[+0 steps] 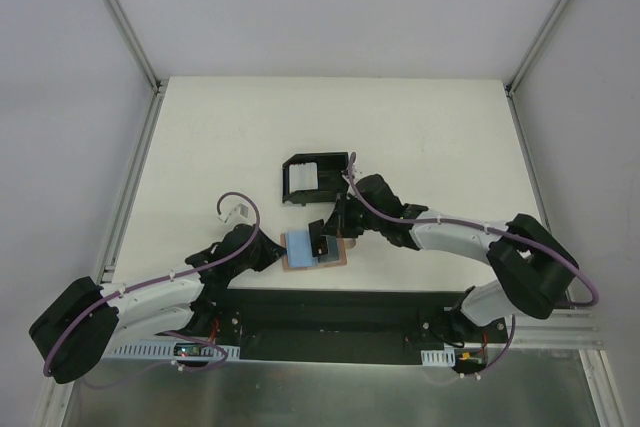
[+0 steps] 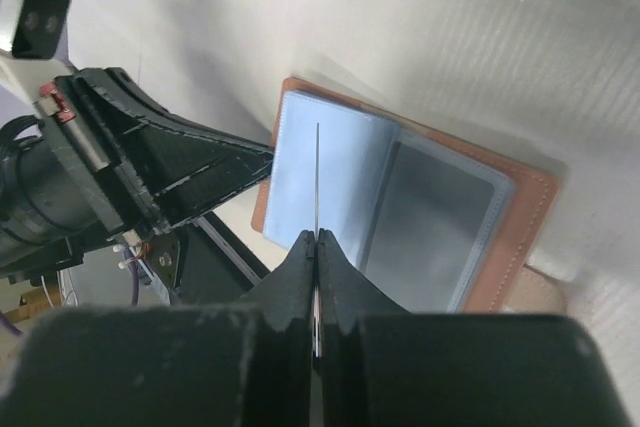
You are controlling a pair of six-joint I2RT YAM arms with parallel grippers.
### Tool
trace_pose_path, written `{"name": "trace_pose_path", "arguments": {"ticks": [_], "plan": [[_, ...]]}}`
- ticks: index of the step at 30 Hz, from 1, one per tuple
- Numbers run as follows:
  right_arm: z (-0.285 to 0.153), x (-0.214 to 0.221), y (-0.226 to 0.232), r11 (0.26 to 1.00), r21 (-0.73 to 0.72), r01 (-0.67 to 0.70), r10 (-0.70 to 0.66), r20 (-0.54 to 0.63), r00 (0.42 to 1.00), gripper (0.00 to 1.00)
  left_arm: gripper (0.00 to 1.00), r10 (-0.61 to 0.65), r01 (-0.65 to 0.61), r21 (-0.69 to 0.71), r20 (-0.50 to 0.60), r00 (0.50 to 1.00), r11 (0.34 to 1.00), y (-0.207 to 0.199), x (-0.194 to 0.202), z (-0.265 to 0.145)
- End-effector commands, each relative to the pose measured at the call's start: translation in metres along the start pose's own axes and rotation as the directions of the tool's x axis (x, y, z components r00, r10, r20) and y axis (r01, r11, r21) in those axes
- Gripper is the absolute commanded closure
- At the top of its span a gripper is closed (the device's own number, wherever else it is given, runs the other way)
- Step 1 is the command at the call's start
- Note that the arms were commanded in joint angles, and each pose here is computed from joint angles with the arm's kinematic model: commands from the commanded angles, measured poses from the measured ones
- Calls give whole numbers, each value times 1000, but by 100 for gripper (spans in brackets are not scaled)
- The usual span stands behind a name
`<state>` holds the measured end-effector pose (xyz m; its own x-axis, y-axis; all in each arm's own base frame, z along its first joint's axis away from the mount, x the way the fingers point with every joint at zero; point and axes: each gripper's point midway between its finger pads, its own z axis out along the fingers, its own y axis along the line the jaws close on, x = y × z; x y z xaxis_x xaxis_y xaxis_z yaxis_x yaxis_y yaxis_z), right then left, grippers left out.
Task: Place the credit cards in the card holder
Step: Insert the credit card into the card holder.
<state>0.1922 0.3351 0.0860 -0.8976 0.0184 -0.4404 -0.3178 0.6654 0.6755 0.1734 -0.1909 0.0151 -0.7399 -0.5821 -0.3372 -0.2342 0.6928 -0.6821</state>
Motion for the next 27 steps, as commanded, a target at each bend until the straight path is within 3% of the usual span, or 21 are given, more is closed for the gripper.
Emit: {"name": "trace_pose_path", "arguments": {"ticks": [1, 27], "plan": [[7, 3, 0, 997, -64, -42, 40, -31, 999, 99, 100, 34, -33, -71, 3, 999, 997, 17, -1, 0], [30, 32, -49, 977, 6, -212, 212, -81, 974, 100, 100, 36, -36, -76, -6, 999, 996, 19, 1, 1]]}}
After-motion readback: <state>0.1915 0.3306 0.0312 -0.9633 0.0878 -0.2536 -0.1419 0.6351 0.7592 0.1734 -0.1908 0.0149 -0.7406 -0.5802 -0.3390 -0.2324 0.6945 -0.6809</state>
